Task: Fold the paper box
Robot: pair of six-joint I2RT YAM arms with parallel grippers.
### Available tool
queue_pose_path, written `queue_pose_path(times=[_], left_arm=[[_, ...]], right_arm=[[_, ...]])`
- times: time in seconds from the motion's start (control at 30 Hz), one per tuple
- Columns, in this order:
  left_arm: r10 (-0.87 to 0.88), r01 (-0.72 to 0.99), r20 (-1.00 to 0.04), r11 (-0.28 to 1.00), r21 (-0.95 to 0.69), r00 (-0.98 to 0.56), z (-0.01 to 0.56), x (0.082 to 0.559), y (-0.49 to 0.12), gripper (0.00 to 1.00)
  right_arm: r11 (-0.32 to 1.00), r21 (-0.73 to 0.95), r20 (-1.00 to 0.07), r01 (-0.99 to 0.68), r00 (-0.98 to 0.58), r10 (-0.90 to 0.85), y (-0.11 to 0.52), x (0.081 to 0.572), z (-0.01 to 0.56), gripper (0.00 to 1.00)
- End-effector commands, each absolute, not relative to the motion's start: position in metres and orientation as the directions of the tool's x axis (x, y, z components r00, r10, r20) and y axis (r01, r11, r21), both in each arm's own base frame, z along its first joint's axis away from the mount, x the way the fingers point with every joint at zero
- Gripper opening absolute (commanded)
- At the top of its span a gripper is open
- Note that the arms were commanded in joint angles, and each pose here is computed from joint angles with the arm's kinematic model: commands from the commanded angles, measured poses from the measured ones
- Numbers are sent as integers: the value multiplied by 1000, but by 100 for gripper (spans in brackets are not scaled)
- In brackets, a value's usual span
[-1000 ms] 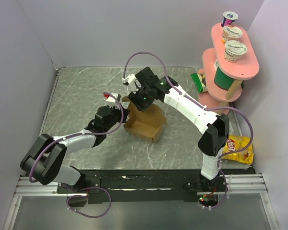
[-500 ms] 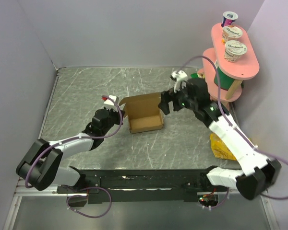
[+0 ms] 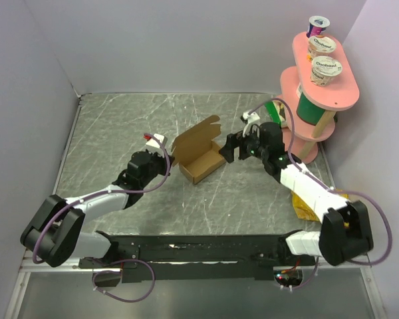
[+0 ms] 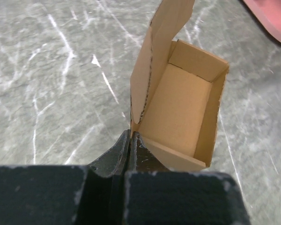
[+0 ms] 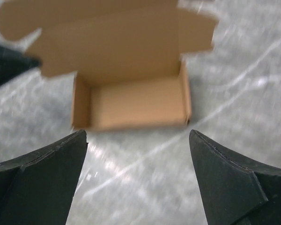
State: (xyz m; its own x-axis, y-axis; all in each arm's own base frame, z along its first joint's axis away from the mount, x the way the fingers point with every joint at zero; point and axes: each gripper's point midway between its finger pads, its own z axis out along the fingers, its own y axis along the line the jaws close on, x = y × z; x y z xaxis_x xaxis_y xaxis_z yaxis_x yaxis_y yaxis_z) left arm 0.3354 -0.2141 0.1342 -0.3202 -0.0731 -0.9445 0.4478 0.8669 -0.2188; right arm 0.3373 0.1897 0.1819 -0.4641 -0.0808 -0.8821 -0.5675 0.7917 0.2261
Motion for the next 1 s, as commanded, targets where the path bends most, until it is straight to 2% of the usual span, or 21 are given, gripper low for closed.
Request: queue_pose_path(times=[0.0, 0.07, 0.13, 0.37, 0.57, 0.73, 0.97], left_arm=[[-72, 549, -961, 808, -214, -269, 159, 328, -227, 1], [-70, 581, -962, 785, -215, -262, 163, 322, -230, 1], [-64, 605, -963, 766, -216, -263, 164, 317, -233, 1], [-54, 610, -956, 759, -227, -288, 160, 312, -229, 1], [-55, 626, -954, 744, -235, -293, 162, 307, -231, 1], [-54, 624, -955, 746, -234, -293, 162, 307, -231, 1], [-61, 589, -950, 772, -238, -305, 160, 313, -227, 1]], right_arm=[[700, 183, -954, -691, -296, -43, 202, 381, 218, 99], [641, 171, -961, -749, -269, -58, 206, 385, 220, 99], [614, 199, -949, -764, -307, -74, 203, 392, 203, 99], [674, 179, -953, -716, -296, -62, 187, 411, 185, 99], [648, 217, -945, -730, -325, -50, 189, 410, 171, 99], [616, 243, -937, -749, -345, -49, 195, 413, 162, 95], [630, 259, -927, -732, -373, -52, 193, 410, 155, 85]])
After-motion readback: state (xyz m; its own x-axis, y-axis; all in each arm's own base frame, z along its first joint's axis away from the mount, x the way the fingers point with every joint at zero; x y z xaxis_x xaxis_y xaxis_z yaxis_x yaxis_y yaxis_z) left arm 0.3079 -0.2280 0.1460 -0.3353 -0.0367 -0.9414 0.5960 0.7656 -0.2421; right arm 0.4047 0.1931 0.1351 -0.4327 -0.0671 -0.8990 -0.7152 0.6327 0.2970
